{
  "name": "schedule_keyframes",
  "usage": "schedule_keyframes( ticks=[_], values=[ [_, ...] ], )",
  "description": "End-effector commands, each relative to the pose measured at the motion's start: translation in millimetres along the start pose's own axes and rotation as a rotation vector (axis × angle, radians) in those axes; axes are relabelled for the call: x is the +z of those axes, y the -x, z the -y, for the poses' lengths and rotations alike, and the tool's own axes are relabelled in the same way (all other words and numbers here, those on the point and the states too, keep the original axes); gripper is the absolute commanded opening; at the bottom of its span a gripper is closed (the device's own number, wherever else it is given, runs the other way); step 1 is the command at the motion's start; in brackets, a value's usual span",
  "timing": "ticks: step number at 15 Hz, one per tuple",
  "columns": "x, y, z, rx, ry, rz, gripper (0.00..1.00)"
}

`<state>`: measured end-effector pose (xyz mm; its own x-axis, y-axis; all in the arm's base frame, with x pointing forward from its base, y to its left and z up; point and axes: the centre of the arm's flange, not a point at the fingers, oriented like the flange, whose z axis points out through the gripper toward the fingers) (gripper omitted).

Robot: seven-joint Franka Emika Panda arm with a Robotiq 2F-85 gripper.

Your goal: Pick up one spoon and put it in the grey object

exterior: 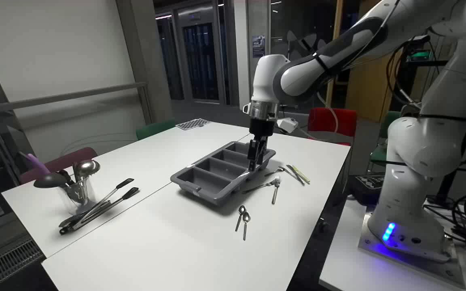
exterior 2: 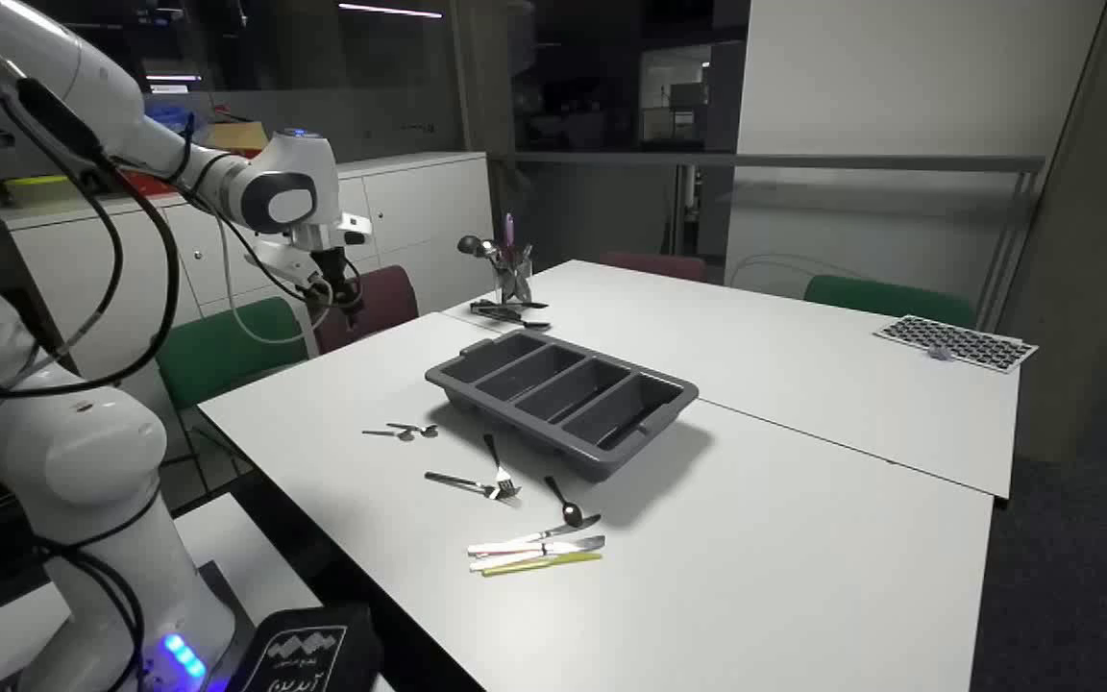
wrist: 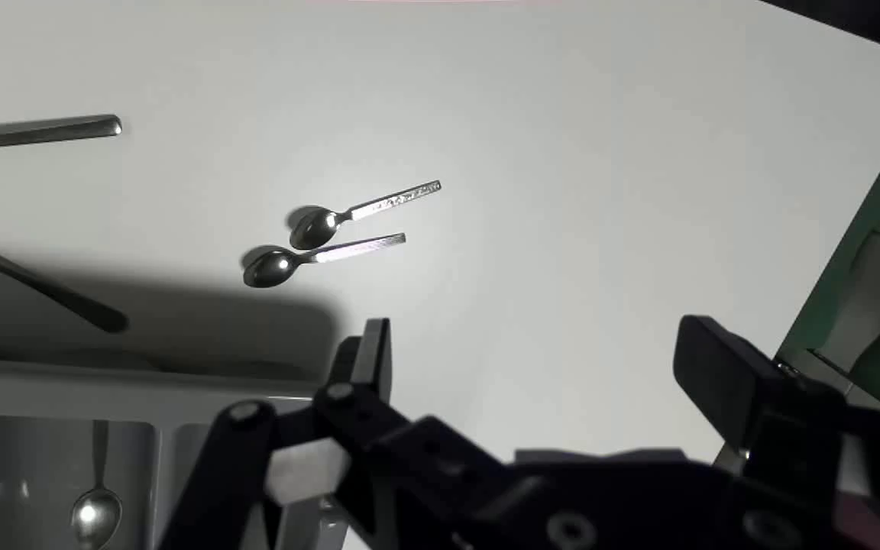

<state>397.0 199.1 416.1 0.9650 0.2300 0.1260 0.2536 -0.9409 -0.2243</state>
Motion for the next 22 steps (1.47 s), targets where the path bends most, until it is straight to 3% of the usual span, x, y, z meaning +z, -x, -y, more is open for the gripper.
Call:
schedule_keyframes(
  ticks=[1,7,10,16,22],
  values=[
    [0,0,0,0.0,0.0,0.0,1.0],
    [0,0,0,0.0,0.0,0.0,1.0],
    [-7,-13,-30,0.021,-0.036,0.011,1.0],
    [18,-45,-111,-0.034,-0.216,0.15,1.0],
    [67,-72,-146,-0.018,-0.245,0.252,1.0]
  ],
)
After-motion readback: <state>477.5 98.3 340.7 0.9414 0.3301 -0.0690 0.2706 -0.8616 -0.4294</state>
